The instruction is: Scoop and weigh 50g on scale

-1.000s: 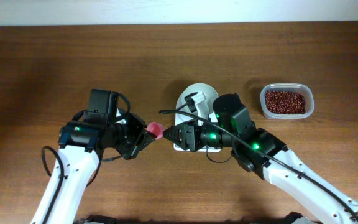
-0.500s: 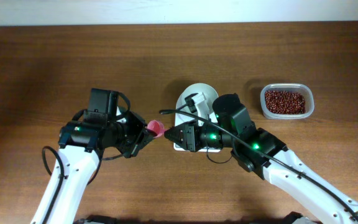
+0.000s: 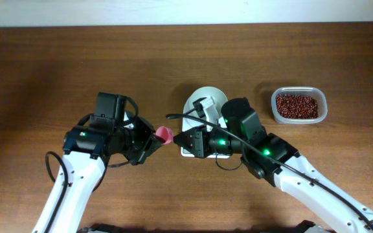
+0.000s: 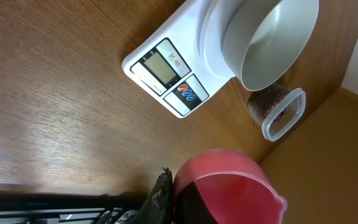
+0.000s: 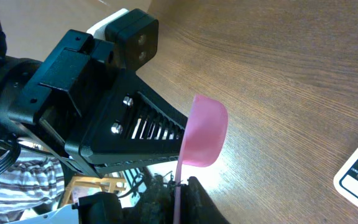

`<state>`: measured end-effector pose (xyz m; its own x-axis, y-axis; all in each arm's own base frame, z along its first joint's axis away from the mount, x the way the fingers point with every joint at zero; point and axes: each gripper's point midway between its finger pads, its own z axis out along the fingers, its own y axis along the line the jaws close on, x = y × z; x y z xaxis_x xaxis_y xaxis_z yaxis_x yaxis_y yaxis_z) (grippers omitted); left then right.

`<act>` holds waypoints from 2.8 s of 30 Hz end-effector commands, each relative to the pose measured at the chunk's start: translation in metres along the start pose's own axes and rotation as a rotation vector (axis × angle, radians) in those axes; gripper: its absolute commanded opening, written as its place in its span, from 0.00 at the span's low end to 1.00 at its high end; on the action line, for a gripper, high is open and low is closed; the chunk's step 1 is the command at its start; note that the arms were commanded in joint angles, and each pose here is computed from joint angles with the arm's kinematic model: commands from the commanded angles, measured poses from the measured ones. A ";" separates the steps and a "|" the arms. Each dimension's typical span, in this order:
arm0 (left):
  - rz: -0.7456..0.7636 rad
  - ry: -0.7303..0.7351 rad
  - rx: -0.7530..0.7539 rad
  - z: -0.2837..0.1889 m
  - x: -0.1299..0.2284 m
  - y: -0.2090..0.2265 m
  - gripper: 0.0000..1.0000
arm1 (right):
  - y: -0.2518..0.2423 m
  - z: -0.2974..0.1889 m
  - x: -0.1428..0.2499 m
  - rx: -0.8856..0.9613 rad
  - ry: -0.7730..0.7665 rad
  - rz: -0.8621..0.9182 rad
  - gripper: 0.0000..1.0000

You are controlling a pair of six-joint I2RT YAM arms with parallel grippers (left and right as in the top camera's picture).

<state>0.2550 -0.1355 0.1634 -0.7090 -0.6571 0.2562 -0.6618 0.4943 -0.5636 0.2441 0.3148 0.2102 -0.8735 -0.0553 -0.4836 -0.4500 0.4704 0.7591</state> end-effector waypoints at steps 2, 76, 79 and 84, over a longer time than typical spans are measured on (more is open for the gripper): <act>0.023 -0.014 -0.008 0.000 -0.001 -0.001 0.10 | 0.001 0.002 0.001 -0.004 0.005 -0.015 0.09; 1.741 -0.112 -0.196 -0.009 0.012 0.015 0.99 | -0.051 -0.197 -0.005 0.752 -0.533 -0.001 0.04; 1.754 -0.152 -0.190 -0.015 0.013 0.011 0.99 | -0.052 -0.195 -0.005 0.755 -0.528 0.000 0.04; 1.757 -0.165 -0.190 -0.016 0.012 0.009 0.99 | -0.054 -0.194 -0.004 0.761 -0.519 0.002 0.04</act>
<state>0.2342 -0.1301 0.1678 -0.5276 0.6382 -0.5606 0.7628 0.6464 0.0180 0.2352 0.1199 0.2549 -0.6043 0.2574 -0.7541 -0.0525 0.9315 0.3600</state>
